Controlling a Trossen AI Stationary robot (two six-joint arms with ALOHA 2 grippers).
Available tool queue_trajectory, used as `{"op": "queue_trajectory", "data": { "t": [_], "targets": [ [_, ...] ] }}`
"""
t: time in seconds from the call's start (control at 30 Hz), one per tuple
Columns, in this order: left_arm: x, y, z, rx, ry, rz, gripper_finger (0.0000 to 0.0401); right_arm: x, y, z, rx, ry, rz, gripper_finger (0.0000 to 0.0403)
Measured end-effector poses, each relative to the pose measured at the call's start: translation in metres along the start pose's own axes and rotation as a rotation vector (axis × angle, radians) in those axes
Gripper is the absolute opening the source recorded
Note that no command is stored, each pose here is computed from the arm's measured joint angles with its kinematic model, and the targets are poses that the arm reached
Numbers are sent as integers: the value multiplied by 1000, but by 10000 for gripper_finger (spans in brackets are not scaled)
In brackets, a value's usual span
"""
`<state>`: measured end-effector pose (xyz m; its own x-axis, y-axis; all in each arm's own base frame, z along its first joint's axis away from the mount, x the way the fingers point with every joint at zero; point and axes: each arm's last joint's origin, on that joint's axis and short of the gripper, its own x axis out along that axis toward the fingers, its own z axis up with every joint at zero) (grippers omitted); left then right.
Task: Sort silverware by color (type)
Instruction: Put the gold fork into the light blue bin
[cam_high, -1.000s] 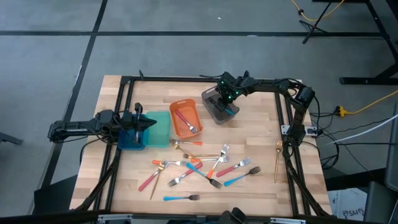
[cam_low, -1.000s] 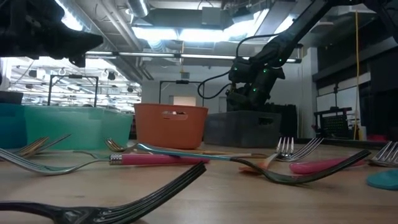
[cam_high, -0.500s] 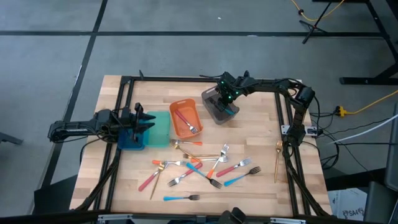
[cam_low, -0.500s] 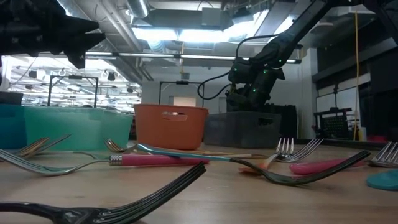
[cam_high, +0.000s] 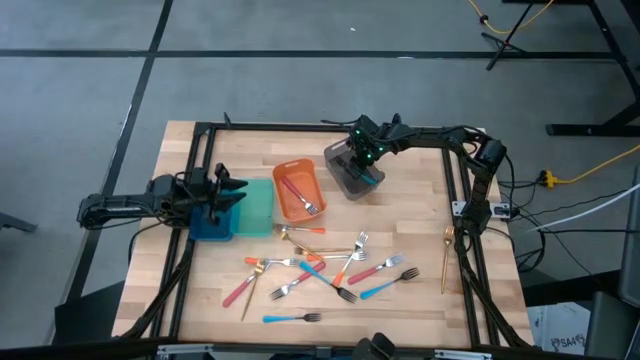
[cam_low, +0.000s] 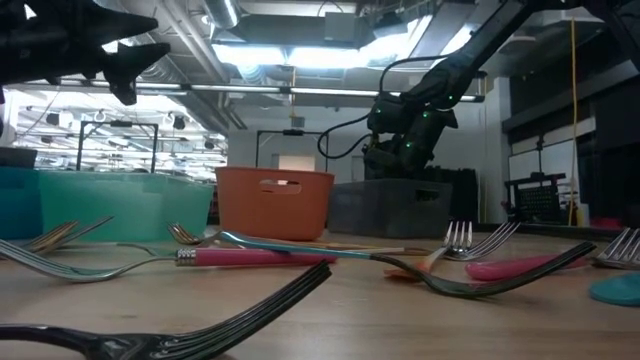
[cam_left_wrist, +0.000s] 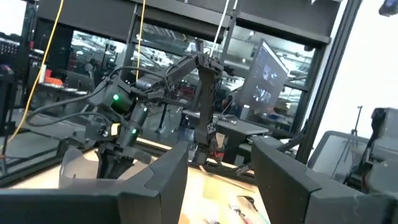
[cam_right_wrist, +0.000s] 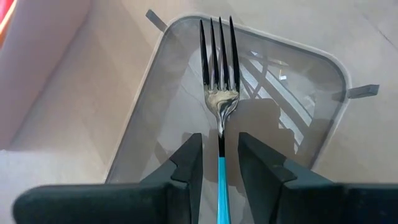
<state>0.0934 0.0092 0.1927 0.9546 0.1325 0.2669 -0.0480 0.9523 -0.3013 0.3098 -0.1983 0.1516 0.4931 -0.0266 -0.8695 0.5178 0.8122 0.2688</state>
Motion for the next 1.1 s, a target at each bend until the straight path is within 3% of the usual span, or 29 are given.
{"op": "queue_trajectory", "data": {
  "t": [0.23,0.57,0.7,0.87,1.1],
  "targets": [
    [6,-2,5,-122,28,17,165,-16,4,1,-6,-15,0,95],
    [47,-27,34,-159,201,28,159,-84,22,-1,-52,-91,7,95],
    [73,-43,40,-255,375,64,159,-112,29,-8,-63,-102,6,95],
    [108,-72,42,-376,664,191,159,-138,45,-19,-122,-120,-15,95],
    [145,-121,24,-602,1050,368,159,-150,83,-32,-267,-135,-14,95]
  ]
}}
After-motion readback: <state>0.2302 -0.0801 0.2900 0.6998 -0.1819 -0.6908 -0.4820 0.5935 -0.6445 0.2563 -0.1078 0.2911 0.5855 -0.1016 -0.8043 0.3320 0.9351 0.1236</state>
